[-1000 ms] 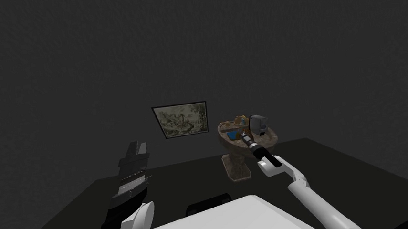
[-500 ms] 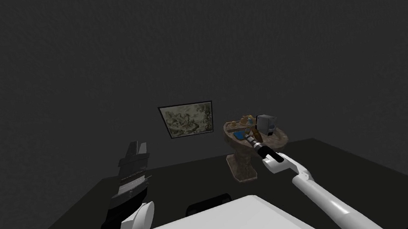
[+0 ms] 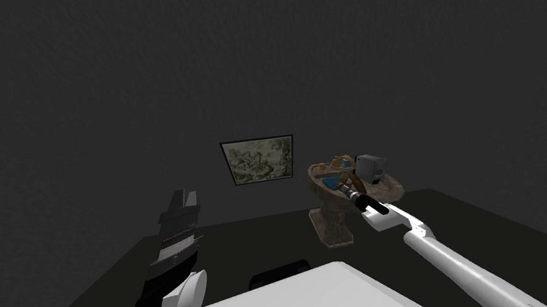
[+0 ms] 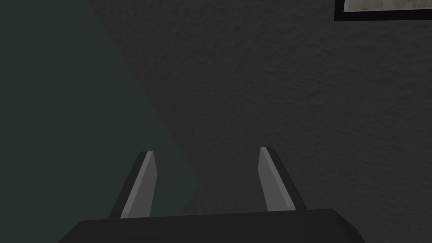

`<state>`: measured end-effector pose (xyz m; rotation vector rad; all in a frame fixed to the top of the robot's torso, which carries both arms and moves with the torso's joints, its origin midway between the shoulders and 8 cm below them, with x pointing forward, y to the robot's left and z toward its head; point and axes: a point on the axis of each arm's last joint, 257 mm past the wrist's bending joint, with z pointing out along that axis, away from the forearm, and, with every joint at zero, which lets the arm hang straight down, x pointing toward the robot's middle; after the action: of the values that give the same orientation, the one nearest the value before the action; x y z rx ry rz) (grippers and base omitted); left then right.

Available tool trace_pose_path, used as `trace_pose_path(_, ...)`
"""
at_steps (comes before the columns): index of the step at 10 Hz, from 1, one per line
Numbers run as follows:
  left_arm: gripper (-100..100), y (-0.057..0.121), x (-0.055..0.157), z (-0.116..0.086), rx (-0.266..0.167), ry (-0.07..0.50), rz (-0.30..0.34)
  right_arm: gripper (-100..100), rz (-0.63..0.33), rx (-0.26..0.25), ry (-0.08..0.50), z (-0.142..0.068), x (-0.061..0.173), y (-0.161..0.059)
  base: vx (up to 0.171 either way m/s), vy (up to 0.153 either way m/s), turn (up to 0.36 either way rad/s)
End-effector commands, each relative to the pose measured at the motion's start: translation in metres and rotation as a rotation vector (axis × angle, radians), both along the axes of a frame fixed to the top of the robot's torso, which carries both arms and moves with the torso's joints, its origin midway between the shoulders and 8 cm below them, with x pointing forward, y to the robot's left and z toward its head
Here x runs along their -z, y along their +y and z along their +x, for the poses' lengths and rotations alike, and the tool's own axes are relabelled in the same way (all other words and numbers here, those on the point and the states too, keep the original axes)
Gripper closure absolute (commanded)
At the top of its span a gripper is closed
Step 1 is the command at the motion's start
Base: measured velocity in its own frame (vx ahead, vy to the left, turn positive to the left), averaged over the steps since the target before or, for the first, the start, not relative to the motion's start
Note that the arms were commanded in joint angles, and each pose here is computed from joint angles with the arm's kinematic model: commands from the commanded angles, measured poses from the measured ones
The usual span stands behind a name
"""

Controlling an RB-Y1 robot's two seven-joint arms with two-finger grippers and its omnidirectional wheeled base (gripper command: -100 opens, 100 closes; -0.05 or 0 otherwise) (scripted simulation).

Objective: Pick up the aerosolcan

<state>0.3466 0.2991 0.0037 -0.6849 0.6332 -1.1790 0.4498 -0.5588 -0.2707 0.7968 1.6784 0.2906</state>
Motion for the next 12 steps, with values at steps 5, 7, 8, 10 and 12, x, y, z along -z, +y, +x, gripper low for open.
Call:
trace_pose_path(5, 0, 0.000, 0.000, 0.000, 0.000, 0.000, 0.000, -100, -0.175, 0.086, 0.179, -0.032, 0.016, -0.084, 0.048, 0.083, 0.041)
trace_pose_path(7, 0, 0.000, 0.000, 0.000, 0.000, 0.000, 0.000, -100, -0.220, 0.106, 0.224, -0.041, 0.015, -0.105, 0.057, 0.089, 0.051)
trace_pose_path(8, 0, 0.000, 0.000, 0.000, 0.000, 0.000, 0.000, -100, -0.263, 0.129, 0.268, -0.052, 0.015, -0.126, 0.055, 0.061, 0.055)
trace_pose_path(10, 0, 0.000, 0.000, 0.000, 0.000, 0.000, 0.000, -100, -0.303, 0.149, 0.309, -0.062, 0.012, -0.145, 0.056, 0.057, 0.044)
trace_pose_path(12, 0, 0.000, 0.000, 0.000, 0.000, 0.000, 0.000, -100, -0.373, 0.185, 0.379, -0.081, 0.006, -0.179, 0.049, 0.040, 0.063)
